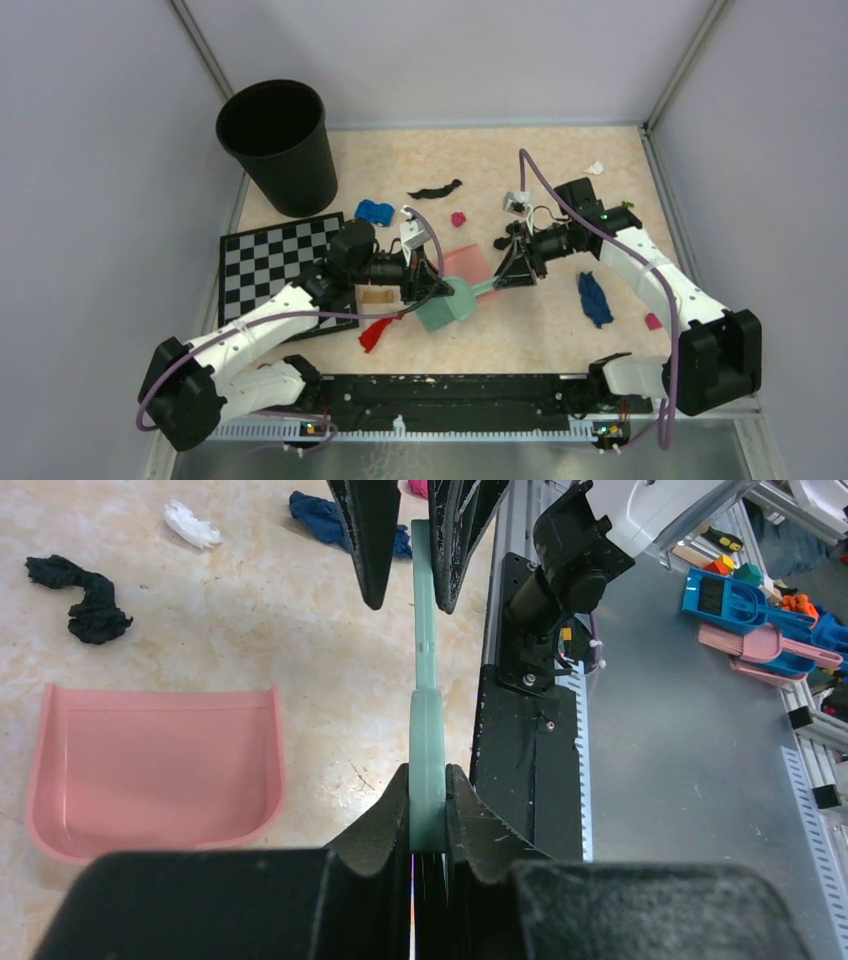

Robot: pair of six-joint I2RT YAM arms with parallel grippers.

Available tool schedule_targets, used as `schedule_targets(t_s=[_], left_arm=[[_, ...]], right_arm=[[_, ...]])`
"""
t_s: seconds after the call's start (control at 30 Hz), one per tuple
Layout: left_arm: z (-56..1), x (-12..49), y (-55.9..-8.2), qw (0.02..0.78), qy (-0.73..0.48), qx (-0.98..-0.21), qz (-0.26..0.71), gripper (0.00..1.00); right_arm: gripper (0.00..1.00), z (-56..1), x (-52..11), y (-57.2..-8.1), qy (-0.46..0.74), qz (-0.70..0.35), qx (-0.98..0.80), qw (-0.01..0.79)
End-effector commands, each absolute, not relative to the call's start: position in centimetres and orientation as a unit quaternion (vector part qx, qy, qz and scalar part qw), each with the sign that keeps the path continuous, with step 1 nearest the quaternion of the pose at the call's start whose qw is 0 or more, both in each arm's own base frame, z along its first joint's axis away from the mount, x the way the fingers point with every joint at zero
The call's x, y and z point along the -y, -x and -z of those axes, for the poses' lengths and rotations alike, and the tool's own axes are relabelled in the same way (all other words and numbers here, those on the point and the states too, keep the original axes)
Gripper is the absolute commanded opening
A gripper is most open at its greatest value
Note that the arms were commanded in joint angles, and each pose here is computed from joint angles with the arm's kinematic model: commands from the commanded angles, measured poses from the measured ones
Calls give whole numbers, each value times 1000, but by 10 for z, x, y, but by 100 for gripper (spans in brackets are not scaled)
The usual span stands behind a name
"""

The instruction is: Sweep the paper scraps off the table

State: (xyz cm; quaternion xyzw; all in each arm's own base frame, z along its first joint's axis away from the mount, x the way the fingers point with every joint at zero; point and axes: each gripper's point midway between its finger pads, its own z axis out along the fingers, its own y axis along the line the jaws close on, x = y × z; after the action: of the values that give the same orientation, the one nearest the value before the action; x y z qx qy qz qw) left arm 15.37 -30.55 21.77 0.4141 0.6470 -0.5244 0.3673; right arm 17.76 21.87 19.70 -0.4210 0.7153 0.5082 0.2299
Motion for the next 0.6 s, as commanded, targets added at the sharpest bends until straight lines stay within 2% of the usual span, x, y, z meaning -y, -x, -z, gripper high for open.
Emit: schedule_targets(t_s=[0.0, 0.13, 0.43, 0.57], left_arm=[[-234, 310, -151, 379, -417, -616, 550, 0], [-230, 309, -156, 377, -405, -624, 551, 0], [-228, 311, -159, 372, -402, -626, 556, 0], [-228, 312, -153, 359, -410, -615, 570, 0]], right_arm=[[33, -207, -221, -180, 438, -516, -690, 257], [26, -208, -222, -177, 439, -524, -684, 254], [1, -209, -222, -173, 439, -529, -680, 255], [1, -211, -222, -172, 440, -530, -678, 257]])
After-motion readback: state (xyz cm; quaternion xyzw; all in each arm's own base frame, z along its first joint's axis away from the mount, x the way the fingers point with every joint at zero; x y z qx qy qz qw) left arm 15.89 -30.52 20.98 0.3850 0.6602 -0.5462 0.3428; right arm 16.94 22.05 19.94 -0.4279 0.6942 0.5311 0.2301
